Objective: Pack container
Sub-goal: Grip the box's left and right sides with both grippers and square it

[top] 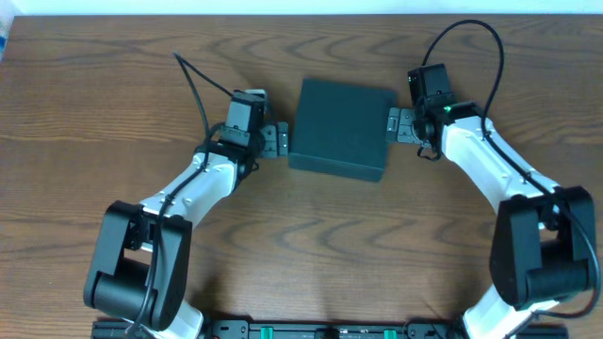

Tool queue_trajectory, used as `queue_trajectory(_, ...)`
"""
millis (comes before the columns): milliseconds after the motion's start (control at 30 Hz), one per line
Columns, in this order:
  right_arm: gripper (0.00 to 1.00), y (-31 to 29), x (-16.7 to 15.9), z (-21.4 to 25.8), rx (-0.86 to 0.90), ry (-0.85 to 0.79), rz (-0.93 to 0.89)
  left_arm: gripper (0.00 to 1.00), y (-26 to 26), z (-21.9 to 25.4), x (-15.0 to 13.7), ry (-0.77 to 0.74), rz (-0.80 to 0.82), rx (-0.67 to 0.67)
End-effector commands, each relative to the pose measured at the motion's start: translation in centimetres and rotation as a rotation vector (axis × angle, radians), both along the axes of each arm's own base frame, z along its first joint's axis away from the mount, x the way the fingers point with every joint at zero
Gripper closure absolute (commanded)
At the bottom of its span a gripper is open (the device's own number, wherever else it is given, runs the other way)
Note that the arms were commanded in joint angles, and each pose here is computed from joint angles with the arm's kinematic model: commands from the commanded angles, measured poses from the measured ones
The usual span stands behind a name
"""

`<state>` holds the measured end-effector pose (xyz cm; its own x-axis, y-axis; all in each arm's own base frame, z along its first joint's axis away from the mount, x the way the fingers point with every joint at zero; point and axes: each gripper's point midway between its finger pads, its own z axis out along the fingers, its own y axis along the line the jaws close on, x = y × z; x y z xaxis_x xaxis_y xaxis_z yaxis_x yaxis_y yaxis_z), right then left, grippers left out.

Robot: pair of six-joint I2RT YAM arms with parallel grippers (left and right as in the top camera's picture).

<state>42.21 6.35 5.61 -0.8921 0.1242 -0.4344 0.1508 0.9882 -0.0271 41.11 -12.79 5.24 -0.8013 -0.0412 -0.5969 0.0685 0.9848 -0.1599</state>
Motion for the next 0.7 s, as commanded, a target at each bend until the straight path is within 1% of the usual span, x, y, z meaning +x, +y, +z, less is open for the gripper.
queue_trajectory(0,0.01,1.1,-0.5,-1.5,0.072,0.045,0.013,0.05,-0.9,0.0,0.0,0.017,0.017,-0.037)
queue_trajectory(133,0.01,1.9,-0.6,-2.2,0.088,0.060,0.032,0.04,-1.2,-0.2,-0.5,0.038,0.028,-0.046)
queue_trajectory(333,0.01,4.1,-0.6,-2.4,0.099,0.052,0.083,0.05,-0.7,-0.8,-2.0,0.116,0.095,-0.065)
queue_trajectory(567,0.01,8.2,-1.5,-2.3,0.101,0.042,0.179,0.05,-0.6,1.1,-2.2,0.087,0.090,-0.077)
queue_trajectory(667,0.01,9.3,-1.9,-2.3,0.113,0.045,0.181,0.05,-0.5,1.6,-2.4,0.083,0.091,-0.077)
